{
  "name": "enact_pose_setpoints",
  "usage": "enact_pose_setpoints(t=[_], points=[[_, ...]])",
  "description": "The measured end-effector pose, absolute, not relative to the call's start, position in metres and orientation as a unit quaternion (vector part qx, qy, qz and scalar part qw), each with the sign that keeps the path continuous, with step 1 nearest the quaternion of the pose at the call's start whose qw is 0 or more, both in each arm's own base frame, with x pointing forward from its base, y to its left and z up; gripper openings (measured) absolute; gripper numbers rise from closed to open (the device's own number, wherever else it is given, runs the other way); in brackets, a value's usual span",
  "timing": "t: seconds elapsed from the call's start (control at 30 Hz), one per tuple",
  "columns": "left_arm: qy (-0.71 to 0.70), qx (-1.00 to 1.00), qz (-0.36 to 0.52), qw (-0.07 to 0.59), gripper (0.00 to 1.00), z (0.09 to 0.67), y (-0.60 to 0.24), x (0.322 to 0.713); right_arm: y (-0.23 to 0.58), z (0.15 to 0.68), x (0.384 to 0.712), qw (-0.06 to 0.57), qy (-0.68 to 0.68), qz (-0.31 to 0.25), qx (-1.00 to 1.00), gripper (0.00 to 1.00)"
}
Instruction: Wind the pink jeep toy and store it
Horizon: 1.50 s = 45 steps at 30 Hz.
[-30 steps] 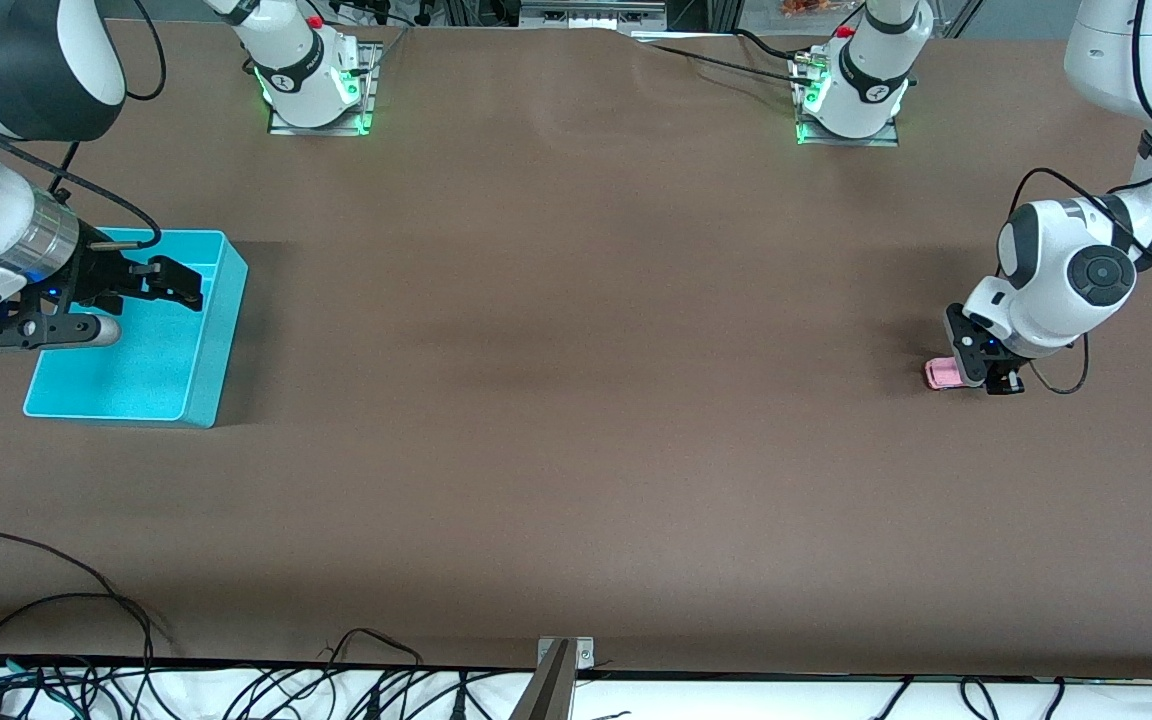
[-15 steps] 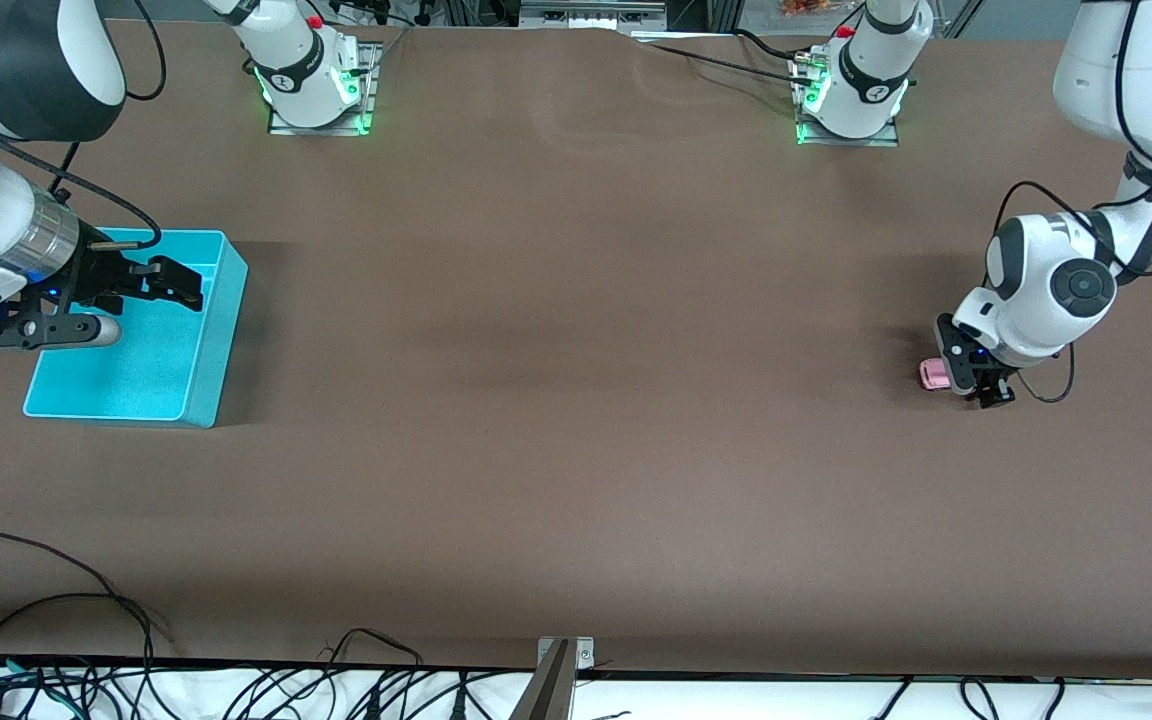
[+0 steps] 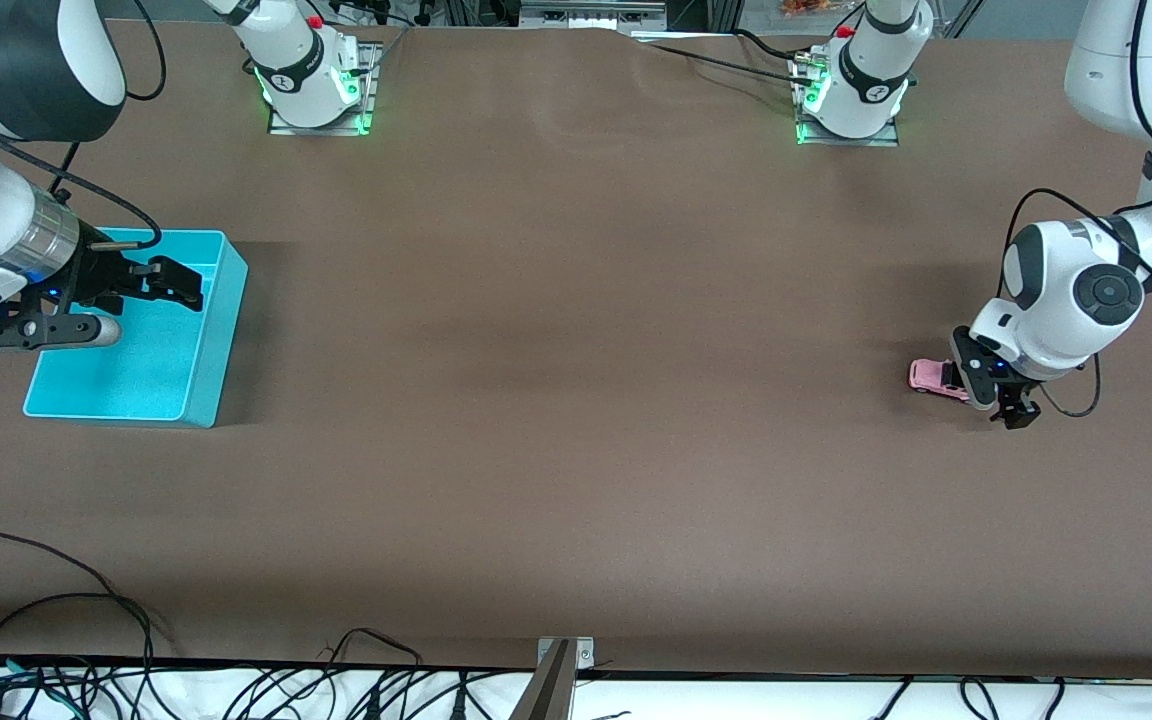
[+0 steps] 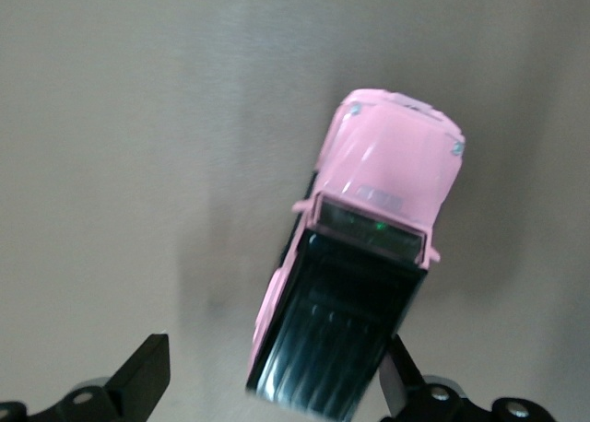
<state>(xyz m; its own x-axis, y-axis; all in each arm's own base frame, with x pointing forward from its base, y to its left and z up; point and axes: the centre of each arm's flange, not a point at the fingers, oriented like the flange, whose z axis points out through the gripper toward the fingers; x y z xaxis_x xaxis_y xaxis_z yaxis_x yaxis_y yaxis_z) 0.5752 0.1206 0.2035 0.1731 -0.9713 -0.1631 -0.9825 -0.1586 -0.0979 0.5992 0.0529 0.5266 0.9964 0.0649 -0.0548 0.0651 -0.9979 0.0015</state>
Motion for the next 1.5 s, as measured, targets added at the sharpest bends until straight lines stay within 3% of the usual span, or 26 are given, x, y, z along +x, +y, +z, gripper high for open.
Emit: enact_pose_setpoints(t=[0.3,0.5,0.7,0.9,1.17,1.37,1.5], points=[[0.618,-0.781,0.029,0.09,1.0,0.213,0.121,0.573,0.053,0.527,0.599,0.002,0.033,-0.027,0.999,1.0],[0.612,-0.786,0.051,0.064,1.0,0.19,0.114,0.551,0.053,0.527,0.599,0.002,0.033,-0.027,0.999,1.0],[0.595,-0.802,0.051,0.021,1.0,0.163,0.028,0.527,0.053,0.526,0.599,0.002,0.032,-0.027,0.999,1.0],[0.582,-0.812,0.043,0.006,1.0,0.182,-0.082,0.521,0.053,0.526,0.599,0.002,0.032,-0.027,0.999,1.0],[0.571,-0.818,0.062,0.002,1.0,0.226,-0.102,0.536,0.053,0.526,0.599,0.002,0.032,-0.027,0.999,1.0],[0.558,-0.828,0.066,0.001,0.76,0.228,-0.11,0.537,0.053,0.526,0.599,0.002,0.032,-0.027,0.999,1.0],[0.554,-0.829,0.069,-0.001,0.73,0.225,-0.112,0.535,0.053,0.526,0.599,0.002,0.032,-0.027,0.999,1.0]])
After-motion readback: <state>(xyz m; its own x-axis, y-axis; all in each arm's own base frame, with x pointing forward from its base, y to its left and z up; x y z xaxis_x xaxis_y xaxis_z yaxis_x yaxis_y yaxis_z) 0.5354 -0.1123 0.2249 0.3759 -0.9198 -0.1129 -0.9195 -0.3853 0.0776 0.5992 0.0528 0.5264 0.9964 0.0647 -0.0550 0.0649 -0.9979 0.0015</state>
